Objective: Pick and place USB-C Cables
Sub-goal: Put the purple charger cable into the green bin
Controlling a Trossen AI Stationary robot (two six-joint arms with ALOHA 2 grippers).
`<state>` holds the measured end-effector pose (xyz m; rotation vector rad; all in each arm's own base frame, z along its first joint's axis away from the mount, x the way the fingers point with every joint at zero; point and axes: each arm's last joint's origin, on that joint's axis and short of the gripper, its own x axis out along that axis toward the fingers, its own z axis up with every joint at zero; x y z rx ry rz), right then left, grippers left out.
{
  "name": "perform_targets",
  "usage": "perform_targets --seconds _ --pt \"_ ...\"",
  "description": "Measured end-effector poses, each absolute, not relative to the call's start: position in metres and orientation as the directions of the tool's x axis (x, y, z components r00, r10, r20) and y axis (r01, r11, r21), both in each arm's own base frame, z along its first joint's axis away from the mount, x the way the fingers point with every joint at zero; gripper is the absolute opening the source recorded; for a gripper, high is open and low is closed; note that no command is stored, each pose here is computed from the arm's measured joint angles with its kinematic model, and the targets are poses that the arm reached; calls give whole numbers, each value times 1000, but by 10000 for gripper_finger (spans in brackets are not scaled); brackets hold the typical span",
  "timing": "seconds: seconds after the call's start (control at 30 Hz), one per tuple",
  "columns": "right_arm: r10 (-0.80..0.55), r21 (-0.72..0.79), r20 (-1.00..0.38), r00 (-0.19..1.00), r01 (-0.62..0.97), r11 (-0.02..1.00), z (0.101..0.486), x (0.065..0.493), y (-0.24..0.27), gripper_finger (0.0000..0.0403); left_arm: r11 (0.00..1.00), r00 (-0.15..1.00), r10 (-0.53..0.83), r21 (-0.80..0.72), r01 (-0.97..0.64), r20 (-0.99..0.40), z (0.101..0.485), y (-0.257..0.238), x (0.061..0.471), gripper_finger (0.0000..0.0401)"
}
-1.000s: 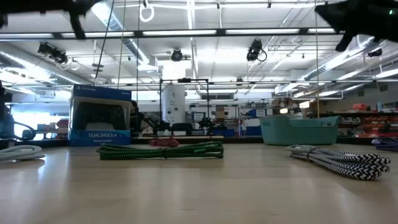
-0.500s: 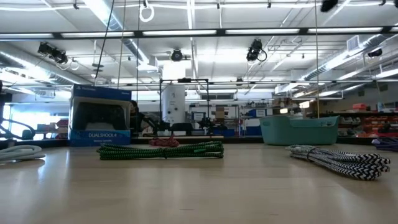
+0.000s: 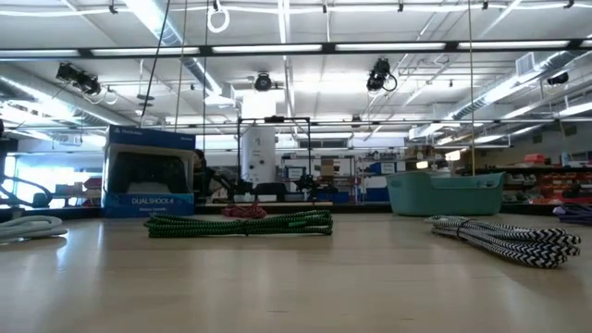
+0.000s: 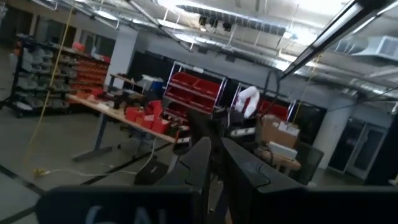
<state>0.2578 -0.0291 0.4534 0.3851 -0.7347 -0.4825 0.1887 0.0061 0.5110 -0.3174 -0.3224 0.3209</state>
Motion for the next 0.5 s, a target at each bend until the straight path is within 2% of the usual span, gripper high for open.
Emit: perform_targets --seconds 0.13,0.23,0.3,0.4,0.5 --pt "-527 450 424 737 333 828 443 297 -35 22 888 909 356 -381 -257 215 506 6 193 43" --pt "-483 432 166 860 377 819 426 318 -40 41 870 923 371 -386 -306 104 495 6 195 44" --pt "-447 405 -46 894 425 809 411 326 -42 60 847 921 389 -403 -347 26 487 7 195 51" --pt "-383 356 -328 864 488 797 381 334 -41 94 821 908 412 -403 -404 -72 477 11 194 73" --pt "-292 347 -508 810 503 791 356 338 -36 128 791 886 429 -402 -462 -175 466 15 193 107"
